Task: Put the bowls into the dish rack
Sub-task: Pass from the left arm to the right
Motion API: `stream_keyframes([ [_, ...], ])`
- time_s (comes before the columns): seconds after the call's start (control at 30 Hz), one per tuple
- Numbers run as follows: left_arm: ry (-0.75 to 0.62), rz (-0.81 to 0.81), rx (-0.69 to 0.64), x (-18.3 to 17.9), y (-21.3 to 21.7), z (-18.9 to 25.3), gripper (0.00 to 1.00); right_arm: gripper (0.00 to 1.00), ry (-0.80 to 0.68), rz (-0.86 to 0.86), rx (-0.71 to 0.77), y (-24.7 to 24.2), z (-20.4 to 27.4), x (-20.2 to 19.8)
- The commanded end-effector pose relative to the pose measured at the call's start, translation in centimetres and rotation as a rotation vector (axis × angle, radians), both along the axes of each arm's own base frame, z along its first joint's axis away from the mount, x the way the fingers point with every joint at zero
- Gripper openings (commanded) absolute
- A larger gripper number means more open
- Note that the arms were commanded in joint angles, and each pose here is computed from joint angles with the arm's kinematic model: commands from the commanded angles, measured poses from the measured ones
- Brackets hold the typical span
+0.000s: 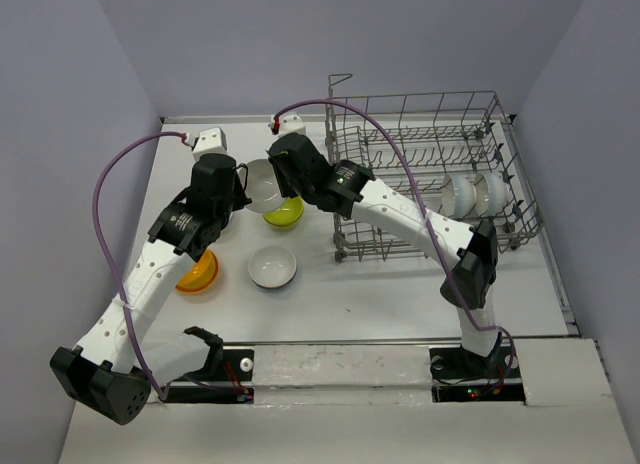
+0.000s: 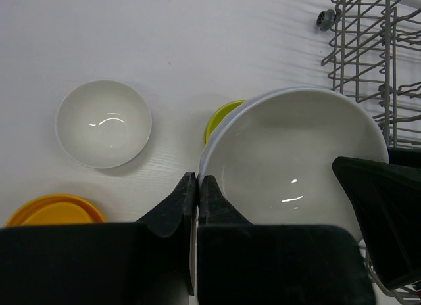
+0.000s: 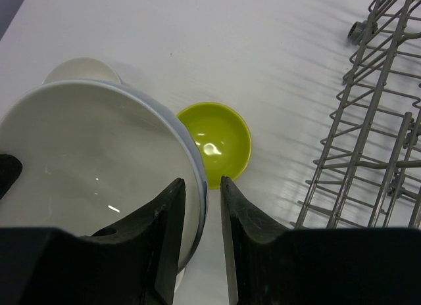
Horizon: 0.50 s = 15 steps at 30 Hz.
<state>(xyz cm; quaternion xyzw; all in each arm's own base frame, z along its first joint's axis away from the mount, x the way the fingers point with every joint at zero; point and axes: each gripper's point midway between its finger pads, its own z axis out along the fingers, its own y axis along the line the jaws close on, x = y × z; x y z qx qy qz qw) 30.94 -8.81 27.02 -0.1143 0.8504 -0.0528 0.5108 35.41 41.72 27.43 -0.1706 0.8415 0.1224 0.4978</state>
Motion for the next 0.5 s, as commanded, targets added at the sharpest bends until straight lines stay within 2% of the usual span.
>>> stream_keyframes([
  [0.0,-0.111,0.022,-0.064,1.32,-0.53,2.64,0.00,0.34,-0.070,-0.008,0.069,-0.55,4.60,-0.41],
  [0.3,-0.104,0.022,-0.060,1.43,-0.61,2.18,0.00,0.33,-0.079,-0.008,0.076,-0.66,5.20,-0.43],
  [0.47,-0.102,0.017,-0.063,1.55,-0.79,2.01,0.00,0.28,-0.078,-0.011,0.075,-0.79,5.19,-0.47],
])
